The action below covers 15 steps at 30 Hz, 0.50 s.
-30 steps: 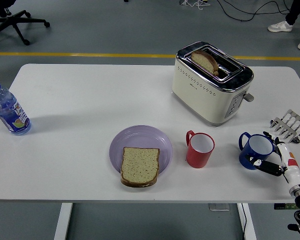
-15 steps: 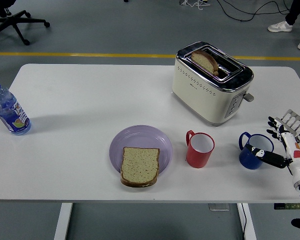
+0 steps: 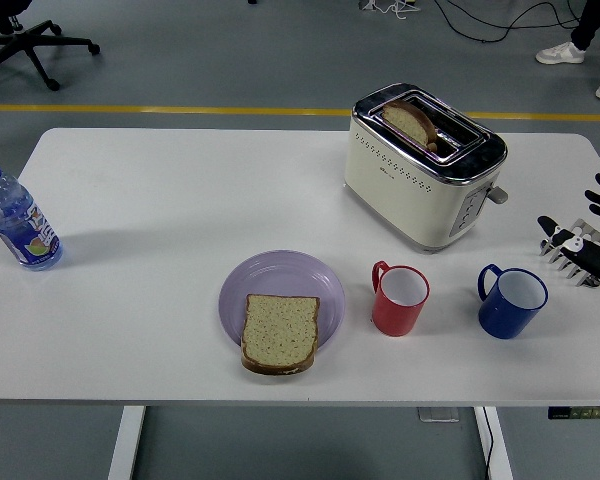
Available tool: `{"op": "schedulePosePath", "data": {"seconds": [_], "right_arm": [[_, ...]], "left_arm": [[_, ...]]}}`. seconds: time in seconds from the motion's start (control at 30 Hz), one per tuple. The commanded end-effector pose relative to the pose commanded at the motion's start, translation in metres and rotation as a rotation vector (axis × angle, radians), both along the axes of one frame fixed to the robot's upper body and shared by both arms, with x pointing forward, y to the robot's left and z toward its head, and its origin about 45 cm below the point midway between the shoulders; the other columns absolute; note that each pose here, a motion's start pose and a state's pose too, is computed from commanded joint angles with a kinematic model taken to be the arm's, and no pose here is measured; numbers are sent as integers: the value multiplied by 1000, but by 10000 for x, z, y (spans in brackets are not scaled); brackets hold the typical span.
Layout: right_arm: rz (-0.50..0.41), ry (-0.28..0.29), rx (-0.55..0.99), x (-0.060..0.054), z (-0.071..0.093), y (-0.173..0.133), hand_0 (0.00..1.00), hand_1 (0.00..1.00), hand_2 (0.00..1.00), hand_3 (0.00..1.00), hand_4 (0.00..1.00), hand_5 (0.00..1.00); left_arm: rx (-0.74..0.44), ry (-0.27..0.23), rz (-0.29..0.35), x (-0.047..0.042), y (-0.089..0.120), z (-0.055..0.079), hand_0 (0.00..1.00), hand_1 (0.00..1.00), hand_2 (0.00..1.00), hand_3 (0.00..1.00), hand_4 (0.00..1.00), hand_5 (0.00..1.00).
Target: Pick up the cup,pour liquid into bread,place the cup on the desk
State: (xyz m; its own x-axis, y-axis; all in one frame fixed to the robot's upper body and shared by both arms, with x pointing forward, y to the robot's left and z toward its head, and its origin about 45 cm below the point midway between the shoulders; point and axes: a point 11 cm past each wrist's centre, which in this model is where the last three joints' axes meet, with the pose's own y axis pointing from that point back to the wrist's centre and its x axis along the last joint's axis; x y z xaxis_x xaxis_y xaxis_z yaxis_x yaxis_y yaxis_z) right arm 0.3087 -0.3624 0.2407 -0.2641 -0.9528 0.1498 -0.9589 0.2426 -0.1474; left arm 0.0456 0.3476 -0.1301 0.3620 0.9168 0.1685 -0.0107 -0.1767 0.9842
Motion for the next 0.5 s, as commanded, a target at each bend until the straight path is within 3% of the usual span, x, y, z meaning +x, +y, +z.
{"op": "schedulePosePath", "data": {"seconds": [0.13, 0.2, 0.5], "right_arm": [[-40, -66, 171, -14, 132, -168, 801, 726, 782, 763, 807, 277], [-69, -92, 258, -25, 180, -293, 749, 677, 724, 710, 754, 305], [-135, -117, 659, -101, 77, -683, 742, 670, 716, 707, 752, 317]], "left_arm": [[0, 4, -1, -19, 0, -2, 676, 740, 752, 646, 405, 998], [0, 7, -2, -28, 0, -3, 676, 740, 752, 646, 404, 998], [0, 14, -4, -61, -3, -7, 677, 740, 752, 645, 404, 998]]}}
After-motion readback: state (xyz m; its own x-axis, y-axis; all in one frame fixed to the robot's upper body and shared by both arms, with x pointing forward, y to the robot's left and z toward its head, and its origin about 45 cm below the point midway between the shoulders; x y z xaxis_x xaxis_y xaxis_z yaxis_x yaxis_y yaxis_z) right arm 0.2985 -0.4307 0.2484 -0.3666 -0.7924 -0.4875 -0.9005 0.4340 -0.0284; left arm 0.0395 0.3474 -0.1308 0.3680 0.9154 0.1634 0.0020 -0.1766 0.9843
